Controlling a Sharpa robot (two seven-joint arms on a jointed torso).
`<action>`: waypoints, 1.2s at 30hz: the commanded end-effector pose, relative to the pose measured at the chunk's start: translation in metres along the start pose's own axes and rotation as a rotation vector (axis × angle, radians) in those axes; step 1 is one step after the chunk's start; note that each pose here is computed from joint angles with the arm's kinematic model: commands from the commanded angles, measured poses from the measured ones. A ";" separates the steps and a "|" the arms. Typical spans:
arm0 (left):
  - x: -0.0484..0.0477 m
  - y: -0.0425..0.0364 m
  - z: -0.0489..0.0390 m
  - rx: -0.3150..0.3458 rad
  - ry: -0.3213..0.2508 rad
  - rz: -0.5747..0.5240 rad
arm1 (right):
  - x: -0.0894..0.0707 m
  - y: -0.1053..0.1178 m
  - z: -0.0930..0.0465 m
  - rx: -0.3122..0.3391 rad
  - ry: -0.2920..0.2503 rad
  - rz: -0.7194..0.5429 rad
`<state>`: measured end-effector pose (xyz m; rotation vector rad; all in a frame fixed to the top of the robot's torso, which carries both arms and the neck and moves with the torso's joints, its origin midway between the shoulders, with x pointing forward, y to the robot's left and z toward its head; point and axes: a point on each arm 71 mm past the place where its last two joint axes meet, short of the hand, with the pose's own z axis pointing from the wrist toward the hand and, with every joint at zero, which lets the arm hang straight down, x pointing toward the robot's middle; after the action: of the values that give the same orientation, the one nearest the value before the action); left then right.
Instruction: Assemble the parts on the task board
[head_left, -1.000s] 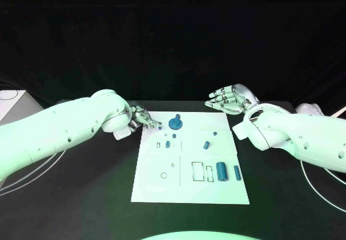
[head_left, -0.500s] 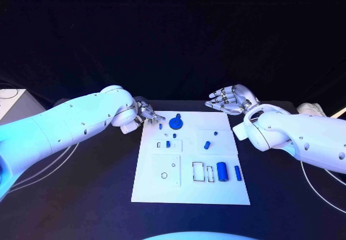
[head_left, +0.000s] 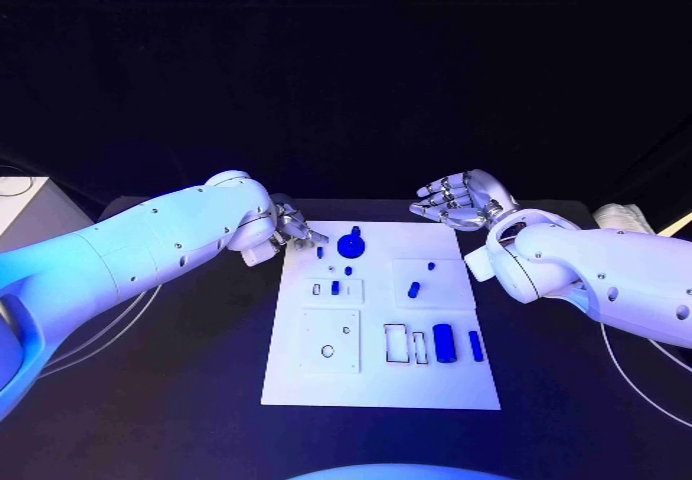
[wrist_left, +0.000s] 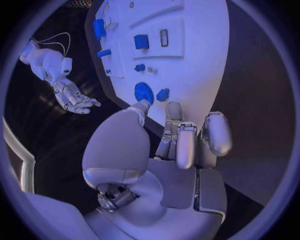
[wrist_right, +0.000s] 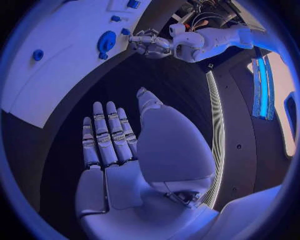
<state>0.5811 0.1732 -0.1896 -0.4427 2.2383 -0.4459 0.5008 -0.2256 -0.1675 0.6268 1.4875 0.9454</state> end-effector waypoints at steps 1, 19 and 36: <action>0.0018 -0.0018 0.0005 0.001 0.025 0.029 | 0.001 0.002 0.000 -0.017 0.009 0.001; 0.0052 -0.0032 0.0057 -0.013 0.044 0.046 | 0.004 0.003 0.000 -0.017 0.020 0.003; 0.0075 -0.0055 0.0088 -0.018 0.065 0.055 | 0.005 0.004 0.000 -0.016 0.025 0.005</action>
<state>0.5851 0.1669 -0.1972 -0.4039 2.2905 -0.4076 0.5001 -0.2220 -0.1673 0.6236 1.4929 0.9547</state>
